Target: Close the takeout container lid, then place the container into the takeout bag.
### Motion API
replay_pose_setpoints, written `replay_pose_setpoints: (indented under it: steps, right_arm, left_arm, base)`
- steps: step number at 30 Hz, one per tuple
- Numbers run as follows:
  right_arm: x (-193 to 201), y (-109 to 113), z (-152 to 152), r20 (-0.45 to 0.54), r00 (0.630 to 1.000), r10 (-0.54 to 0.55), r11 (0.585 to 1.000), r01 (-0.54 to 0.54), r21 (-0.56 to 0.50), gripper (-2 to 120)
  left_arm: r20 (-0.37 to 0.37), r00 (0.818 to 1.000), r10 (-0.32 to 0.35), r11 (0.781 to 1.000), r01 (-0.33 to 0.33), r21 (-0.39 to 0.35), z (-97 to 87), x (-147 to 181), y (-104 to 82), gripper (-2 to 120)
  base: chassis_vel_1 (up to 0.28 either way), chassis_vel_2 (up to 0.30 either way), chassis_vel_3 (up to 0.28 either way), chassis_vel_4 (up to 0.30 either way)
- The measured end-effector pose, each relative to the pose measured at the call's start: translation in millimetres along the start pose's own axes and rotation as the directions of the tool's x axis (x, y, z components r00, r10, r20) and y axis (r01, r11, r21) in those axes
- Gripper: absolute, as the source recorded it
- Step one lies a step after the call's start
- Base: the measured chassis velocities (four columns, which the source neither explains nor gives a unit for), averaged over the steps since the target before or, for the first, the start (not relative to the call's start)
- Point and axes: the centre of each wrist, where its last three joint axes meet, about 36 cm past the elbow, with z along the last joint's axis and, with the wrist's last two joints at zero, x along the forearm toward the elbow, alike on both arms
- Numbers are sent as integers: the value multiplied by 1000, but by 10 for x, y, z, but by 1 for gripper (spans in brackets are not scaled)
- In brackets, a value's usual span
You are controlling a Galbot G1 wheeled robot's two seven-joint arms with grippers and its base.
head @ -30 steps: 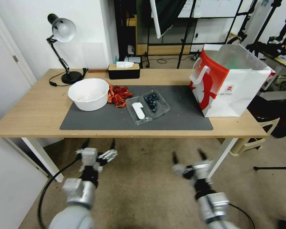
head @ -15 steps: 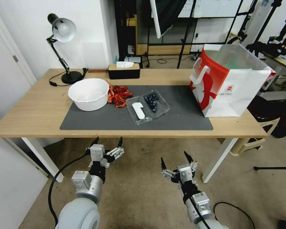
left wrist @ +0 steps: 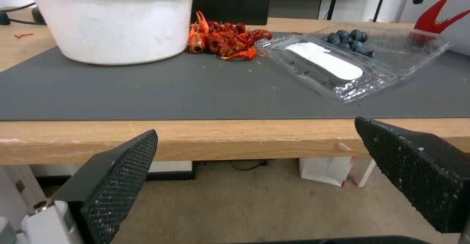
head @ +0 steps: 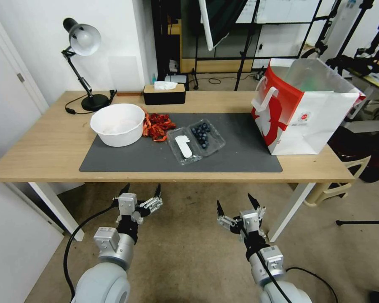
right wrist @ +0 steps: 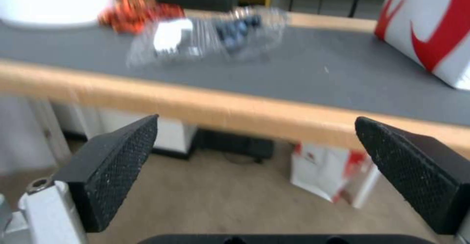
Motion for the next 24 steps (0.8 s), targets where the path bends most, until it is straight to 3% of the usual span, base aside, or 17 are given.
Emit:
replay_pose_setpoints:
  steps: [2,6,15,19,22,23,24]
  right_arm:
    - [-60,-23,-50,20,1000,-13,999,14,-33,100]
    - [-419,-227,-236,128,988,-84,974,108,-198,100]
    - [-678,-357,-273,153,978,-144,912,191,-362,100]
    - [-855,-385,-316,135,976,-168,863,212,-459,100]
    - [-1076,-416,-441,108,974,-201,787,226,-574,100]
    - [-1076,-416,-441,108,974,-201,787,226,-574,100]
    - [-1146,-428,-493,94,973,-211,761,224,-608,100]
  left_arm:
    - [-2,1000,-1,1000,1,0,18,-5,13,100]
    - [-10,1000,-13,1000,13,-13,74,-36,60,100]
    - [-15,1000,-27,1000,26,-10,105,-91,128,100]
    - [-21,999,-32,999,32,-12,131,-104,152,100]
    - [-26,999,-35,999,35,-11,157,-108,166,100]
    - [-26,999,-35,999,35,-11,157,-108,166,100]
    - [-28,999,-36,999,36,-11,165,-107,170,100]
  base:
    - [0,0,0,0]
    - [0,0,0,0]
    - [0,0,0,0]
    - [0,0,0,0]
    - [0,0,0,0]
    - [0,0,0,0]
    - [0,0,0,0]
